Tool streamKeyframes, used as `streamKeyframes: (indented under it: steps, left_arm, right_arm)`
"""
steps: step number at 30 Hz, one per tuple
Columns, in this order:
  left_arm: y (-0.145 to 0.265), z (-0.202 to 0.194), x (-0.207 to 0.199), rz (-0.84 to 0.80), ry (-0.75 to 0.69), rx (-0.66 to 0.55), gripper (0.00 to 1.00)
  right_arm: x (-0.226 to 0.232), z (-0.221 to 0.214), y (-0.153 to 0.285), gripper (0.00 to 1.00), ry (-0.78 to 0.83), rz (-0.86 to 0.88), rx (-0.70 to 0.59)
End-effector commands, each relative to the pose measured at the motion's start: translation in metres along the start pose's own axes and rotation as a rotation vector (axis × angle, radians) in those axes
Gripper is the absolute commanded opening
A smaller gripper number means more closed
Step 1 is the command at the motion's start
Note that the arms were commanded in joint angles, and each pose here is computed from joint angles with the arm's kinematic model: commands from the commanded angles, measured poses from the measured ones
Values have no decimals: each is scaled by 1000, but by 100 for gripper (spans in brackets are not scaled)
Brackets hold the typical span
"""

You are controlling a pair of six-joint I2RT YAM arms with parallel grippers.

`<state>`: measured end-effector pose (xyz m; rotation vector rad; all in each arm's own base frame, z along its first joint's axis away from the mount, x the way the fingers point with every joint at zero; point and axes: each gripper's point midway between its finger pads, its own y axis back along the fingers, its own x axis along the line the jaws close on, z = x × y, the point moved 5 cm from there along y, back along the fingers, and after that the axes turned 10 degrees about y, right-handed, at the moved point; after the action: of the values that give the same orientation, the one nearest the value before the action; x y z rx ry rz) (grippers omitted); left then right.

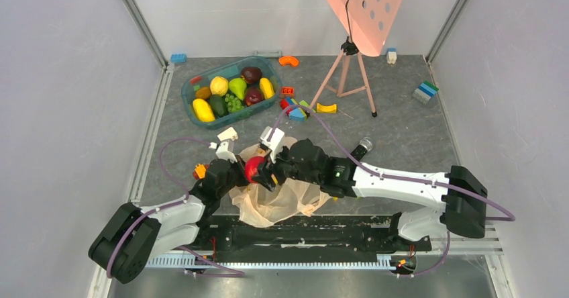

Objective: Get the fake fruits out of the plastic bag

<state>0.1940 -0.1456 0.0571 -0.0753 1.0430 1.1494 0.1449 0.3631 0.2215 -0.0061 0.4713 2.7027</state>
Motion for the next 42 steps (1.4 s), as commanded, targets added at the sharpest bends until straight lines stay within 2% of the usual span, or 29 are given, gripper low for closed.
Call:
streamKeyframes:
  steps: [1,8,15,20,26,35,42]
  left_arm:
    - [-2,4,-4,-18,-24,-7,2]
    - [-2,5,-3,-8,-23,-14,2]
    - [-3,3,-2,0,-19,-6,2]
    - [-2,3,-3,-5,-18,-3,2]
    - [-1,5,-4,-9,-22,-10,2]
    - [0,7,-9,-48,-57,-20,2]
    - [0,8,-7,-32,-58,-23,2]
  right_arm:
    - [-15,13,-13,54,17,-24,29]
    - [-53,31,-31,52,9,-45,52]
    - [-111,48,-55,52,-3,-117,58]
    - [-161,55,-91,52,32,-167,72]
    - [-204,66,-130,53,66,-172,-5]
    - [-270,50,-155,52,66,-307,-67]
    - [-308,25,-172,53,74,-400,-66]
